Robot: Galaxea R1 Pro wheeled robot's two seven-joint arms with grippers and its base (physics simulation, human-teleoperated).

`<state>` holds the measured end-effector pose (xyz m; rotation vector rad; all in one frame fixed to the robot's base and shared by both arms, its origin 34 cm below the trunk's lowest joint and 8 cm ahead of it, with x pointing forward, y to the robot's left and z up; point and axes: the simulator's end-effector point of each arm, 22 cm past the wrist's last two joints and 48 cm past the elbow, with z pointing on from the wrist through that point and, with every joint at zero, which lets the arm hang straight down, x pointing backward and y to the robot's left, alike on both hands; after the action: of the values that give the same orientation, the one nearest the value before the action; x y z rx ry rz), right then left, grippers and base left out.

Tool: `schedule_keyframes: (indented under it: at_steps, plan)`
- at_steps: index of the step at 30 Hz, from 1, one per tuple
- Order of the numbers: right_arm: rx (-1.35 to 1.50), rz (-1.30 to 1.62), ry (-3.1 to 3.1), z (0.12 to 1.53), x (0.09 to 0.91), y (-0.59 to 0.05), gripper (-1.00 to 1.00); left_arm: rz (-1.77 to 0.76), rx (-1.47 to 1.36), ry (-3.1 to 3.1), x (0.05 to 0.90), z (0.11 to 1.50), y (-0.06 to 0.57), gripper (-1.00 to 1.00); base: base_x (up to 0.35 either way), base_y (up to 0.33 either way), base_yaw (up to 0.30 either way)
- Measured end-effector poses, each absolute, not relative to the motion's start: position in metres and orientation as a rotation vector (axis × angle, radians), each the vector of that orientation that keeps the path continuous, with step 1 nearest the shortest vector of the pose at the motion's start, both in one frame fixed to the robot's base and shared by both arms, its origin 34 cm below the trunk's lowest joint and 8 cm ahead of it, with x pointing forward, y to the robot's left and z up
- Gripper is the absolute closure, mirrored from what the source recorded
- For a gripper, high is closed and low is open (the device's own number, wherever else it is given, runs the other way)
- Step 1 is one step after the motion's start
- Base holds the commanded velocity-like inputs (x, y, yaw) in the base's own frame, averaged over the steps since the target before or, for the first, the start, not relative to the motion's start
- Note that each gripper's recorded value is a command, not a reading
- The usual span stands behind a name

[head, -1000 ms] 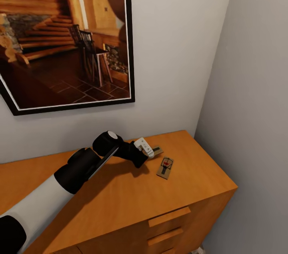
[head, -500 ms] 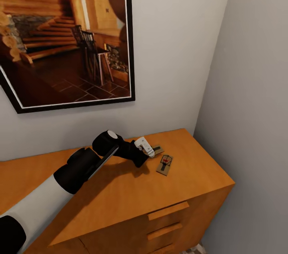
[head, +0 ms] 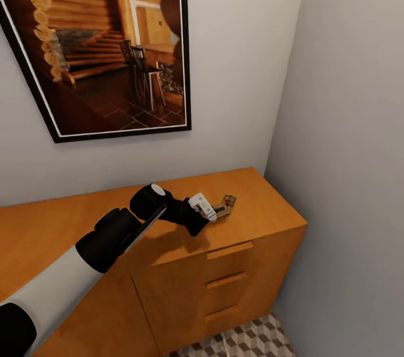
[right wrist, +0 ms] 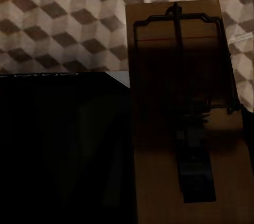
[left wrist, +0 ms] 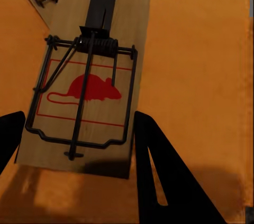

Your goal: Take the four mousetraps from the cabinet in the bathroom and place them on the bathroom floor. Make sure all four end up on the same floor surface, and ensure that at least two of them are either under or directly next to the same bathroom sink.

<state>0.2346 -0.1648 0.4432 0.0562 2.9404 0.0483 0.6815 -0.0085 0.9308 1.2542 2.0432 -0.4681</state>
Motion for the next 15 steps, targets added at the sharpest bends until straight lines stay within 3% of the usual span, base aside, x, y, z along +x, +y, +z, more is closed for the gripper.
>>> schedule_keyframes:
  at_steps: [15]
  plan:
    - [0.056,0.049,2.94,0.4432,0.2349,-0.1646,1.0,-0.47,1.258,2.045,0.6806,0.9294,-0.0098,1.0,-0.332,0.0,0.0]
